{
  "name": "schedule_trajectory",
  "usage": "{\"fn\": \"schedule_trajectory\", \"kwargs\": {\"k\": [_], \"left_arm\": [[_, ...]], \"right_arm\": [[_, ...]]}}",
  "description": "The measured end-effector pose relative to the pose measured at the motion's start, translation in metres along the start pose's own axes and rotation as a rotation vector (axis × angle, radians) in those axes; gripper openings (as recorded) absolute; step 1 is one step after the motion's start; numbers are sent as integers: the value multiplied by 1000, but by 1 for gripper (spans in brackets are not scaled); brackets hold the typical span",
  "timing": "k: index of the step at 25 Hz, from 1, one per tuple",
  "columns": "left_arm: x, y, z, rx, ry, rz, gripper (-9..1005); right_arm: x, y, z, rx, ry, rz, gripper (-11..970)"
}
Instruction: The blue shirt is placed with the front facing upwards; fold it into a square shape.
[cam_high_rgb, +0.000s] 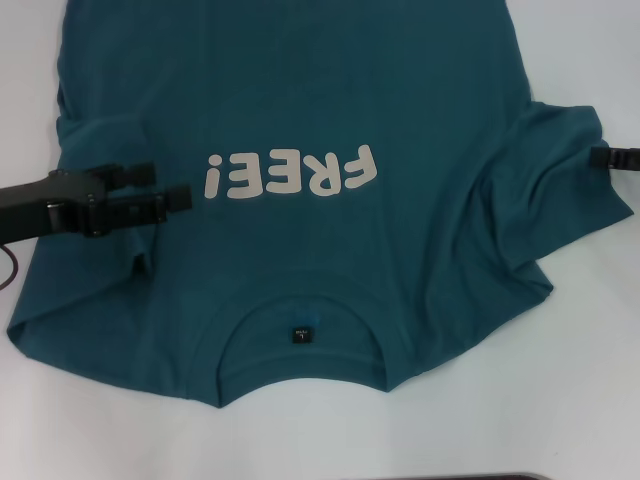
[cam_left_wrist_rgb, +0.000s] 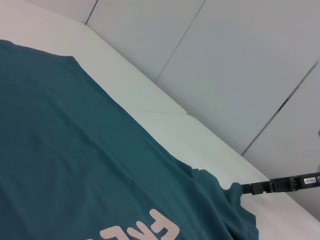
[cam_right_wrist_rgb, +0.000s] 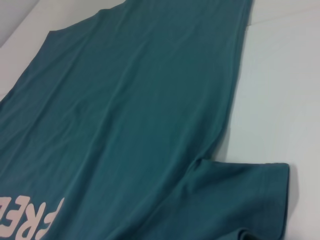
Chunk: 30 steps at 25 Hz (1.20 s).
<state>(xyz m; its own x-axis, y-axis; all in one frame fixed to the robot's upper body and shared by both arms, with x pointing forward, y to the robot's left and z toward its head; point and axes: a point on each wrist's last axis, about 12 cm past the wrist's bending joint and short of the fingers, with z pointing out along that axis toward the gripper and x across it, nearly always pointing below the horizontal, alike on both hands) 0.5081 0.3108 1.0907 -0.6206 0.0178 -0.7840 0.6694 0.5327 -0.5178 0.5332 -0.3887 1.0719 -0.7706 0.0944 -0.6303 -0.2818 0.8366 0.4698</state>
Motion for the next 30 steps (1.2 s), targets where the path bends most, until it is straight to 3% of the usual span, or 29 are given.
{"fn": "schedule_trajectory", "kwargs": {"k": [29, 30], "left_arm": [[-2, 3, 3, -13, -2, 3, 908], [-2, 3, 3, -13, -2, 4, 908]], "right_arm": [[-7, 17, 24, -44, 25, -34, 788], [-8, 17, 24, -45, 24, -31, 713]]}}
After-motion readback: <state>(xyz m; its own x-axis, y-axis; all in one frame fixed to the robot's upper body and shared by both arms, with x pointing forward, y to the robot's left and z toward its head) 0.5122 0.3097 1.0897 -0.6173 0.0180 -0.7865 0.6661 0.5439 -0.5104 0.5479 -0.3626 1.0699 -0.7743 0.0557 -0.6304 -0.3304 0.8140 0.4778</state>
